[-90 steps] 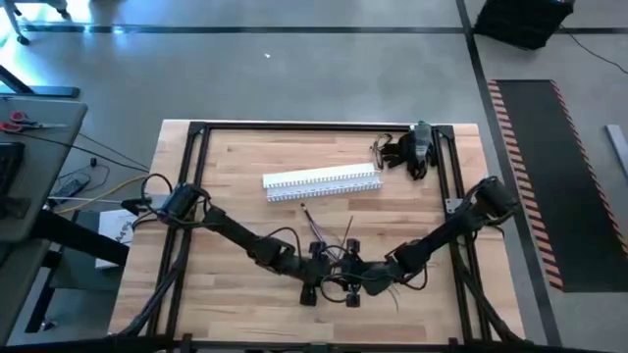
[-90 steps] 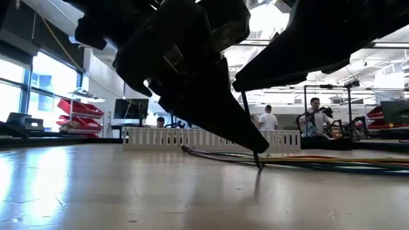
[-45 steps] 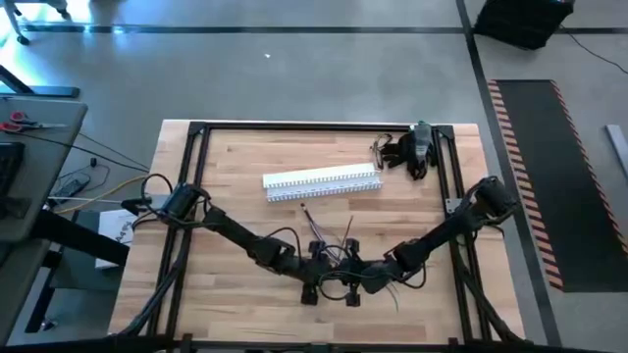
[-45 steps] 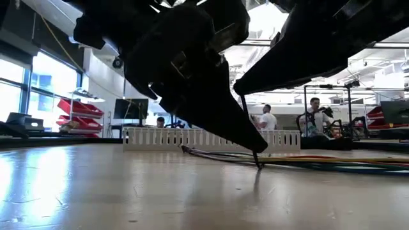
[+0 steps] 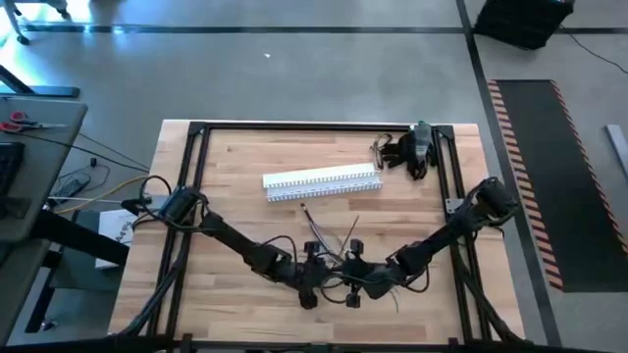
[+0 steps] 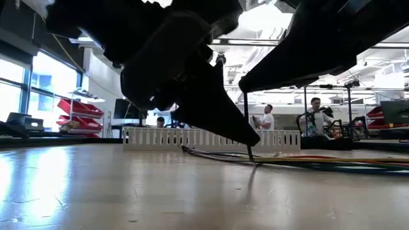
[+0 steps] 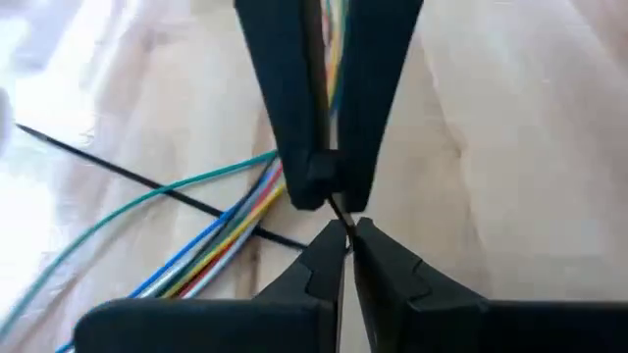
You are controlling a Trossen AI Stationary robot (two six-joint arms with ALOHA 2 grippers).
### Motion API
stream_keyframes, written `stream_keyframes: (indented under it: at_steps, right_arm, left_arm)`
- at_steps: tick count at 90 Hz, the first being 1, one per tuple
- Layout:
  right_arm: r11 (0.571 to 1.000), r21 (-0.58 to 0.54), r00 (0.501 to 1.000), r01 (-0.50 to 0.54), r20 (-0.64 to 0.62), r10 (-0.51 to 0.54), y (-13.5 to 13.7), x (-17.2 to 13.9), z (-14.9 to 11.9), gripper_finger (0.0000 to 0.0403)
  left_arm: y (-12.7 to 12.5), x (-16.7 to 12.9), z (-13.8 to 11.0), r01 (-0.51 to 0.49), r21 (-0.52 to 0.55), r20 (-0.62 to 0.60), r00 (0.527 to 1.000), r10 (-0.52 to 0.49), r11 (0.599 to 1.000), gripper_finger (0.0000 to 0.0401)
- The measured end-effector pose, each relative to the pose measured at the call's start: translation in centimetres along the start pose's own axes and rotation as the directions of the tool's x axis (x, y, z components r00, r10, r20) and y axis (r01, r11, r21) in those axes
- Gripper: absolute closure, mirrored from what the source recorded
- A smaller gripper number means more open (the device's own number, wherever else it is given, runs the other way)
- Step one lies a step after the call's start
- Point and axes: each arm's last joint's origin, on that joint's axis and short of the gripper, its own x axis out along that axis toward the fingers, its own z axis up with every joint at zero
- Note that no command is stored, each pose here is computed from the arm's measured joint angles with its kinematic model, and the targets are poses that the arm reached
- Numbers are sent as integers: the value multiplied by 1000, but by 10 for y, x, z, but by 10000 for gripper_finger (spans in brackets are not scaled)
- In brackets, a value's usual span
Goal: Ziptie cables
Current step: Wrap the cable wires with black ziptie
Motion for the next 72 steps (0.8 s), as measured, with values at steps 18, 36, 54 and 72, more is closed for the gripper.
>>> stream_keyframes:
  at_steps: [18,36,54,72]
  right_arm:
    - [1000,7,1000,2,3,-2,2,-1,-1,403]
    - [1000,22,1000,4,4,-4,2,-1,-1,403]
    - [999,34,1000,5,4,-5,2,-1,-1,403]
    - [997,61,998,44,32,-46,3,-3,0,403]
  left_arm:
    - [-10,-7,-1,-67,22,29,997,66,997,392]
    - [-11,-8,-3,-92,12,81,993,91,996,397]
    - [-7,-8,-20,-84,-30,138,987,88,996,369]
    - [-5,-10,-25,-17,-49,235,972,28,999,312]
